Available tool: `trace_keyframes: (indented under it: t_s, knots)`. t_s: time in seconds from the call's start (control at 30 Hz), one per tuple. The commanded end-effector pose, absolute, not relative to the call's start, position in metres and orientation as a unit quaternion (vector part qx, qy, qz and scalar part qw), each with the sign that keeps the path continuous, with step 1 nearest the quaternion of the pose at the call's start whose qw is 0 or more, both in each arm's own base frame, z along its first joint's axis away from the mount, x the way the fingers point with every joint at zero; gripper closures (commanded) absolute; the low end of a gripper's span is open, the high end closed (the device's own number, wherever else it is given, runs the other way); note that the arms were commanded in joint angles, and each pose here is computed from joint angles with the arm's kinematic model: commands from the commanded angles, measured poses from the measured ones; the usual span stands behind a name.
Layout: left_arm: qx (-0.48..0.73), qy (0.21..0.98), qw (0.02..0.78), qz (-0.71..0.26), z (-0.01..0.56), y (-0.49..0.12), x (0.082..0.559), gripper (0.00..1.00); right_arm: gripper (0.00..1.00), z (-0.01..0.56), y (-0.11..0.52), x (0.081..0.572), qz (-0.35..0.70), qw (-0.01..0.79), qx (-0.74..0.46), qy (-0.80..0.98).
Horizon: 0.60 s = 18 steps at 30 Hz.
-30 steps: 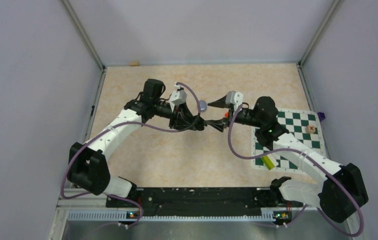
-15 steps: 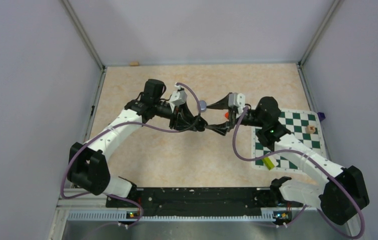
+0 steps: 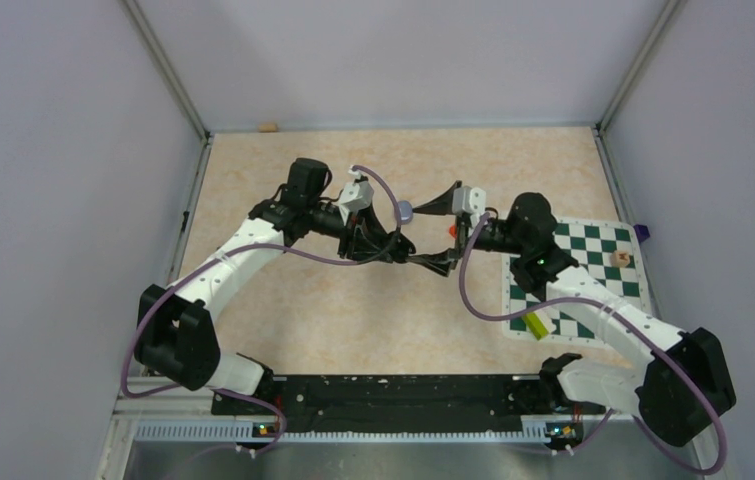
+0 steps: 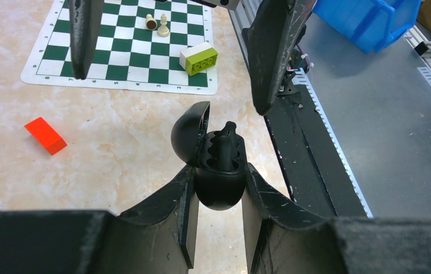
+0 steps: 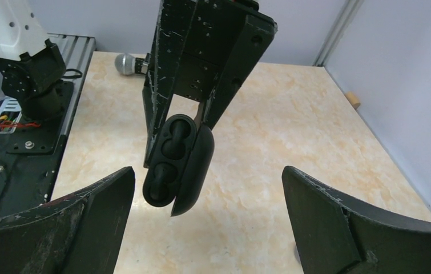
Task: Insert the wireless bluetooth earbuds into the charging case
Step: Close the charging case with the earbuds inside.
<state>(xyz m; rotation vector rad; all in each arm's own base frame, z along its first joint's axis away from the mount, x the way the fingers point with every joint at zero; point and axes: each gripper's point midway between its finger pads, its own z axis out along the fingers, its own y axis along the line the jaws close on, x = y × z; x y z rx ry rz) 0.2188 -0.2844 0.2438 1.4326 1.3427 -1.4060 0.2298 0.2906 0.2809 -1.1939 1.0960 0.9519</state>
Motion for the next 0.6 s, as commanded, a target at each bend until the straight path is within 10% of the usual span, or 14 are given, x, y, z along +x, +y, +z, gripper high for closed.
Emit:
trace_keyframes:
  t_s: [0.0, 0.57]
  knots:
    - [0.568, 0.492, 0.370, -0.547, 0.258, -0.288, 0.218, 1.00, 0.01, 0.289, 0.295, 0.237, 0.394, 0.607, -0.510, 0.465]
    - [0.568, 0.491, 0.370, -0.547, 0.259, -0.287, 0.217, 1.00, 0.01, 0.293, 0.290, 0.253, 0.343, 0.636, -0.501, 0.477]
